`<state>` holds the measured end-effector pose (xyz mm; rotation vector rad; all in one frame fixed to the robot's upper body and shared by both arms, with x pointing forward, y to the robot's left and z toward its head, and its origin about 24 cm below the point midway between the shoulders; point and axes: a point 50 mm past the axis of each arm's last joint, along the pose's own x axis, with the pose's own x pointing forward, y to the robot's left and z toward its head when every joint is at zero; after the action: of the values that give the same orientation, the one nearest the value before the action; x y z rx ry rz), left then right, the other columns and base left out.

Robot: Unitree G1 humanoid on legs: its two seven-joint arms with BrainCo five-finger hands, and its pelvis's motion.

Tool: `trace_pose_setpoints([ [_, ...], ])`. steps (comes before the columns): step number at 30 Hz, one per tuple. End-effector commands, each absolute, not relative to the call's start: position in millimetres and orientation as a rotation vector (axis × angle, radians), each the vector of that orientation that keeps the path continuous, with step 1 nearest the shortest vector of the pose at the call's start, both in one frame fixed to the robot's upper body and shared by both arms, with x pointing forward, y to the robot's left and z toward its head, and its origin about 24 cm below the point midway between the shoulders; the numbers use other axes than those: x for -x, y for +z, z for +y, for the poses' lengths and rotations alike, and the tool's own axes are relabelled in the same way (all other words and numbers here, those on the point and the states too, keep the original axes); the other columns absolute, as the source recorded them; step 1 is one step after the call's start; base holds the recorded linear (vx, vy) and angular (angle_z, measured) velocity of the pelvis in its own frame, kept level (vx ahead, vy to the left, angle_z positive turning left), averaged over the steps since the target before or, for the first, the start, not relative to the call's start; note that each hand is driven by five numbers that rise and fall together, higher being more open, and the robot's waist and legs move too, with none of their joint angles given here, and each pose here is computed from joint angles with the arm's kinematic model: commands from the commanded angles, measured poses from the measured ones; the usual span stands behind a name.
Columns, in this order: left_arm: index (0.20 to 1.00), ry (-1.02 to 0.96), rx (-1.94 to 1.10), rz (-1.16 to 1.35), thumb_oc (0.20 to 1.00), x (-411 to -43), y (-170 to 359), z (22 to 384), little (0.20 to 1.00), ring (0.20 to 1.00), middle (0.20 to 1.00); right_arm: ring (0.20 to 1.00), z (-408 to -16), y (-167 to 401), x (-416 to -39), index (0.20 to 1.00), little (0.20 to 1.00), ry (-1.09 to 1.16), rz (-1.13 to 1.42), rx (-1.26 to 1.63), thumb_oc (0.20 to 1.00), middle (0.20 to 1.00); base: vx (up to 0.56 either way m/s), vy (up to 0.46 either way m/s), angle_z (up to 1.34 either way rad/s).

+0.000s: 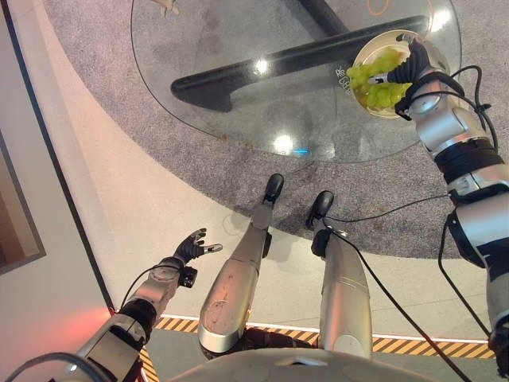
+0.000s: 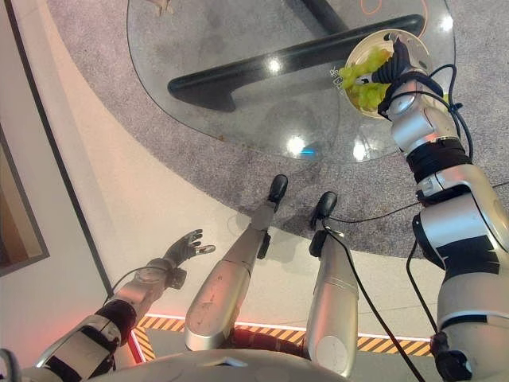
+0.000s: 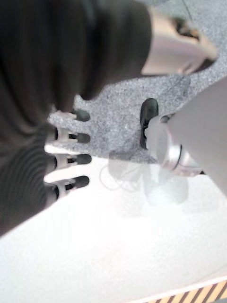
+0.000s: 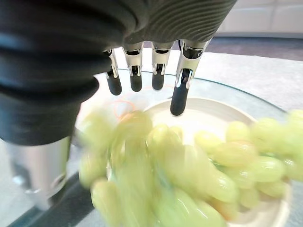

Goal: Pick up fruits into the plate

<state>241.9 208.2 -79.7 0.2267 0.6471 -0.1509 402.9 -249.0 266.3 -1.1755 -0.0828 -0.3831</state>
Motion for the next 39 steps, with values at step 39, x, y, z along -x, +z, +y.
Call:
trace_pose_setpoints([
  [39,1.000,-0.059,-0.150,0.983,1.000,-158.0,-138.6,216.4,1.000,1.000,1.000,1.000,-252.3,-22.3,-264.8,1.000,1.000,-0.159,0.358,0.031,1.000,1.000,0.04,-0.014,-0.03],
])
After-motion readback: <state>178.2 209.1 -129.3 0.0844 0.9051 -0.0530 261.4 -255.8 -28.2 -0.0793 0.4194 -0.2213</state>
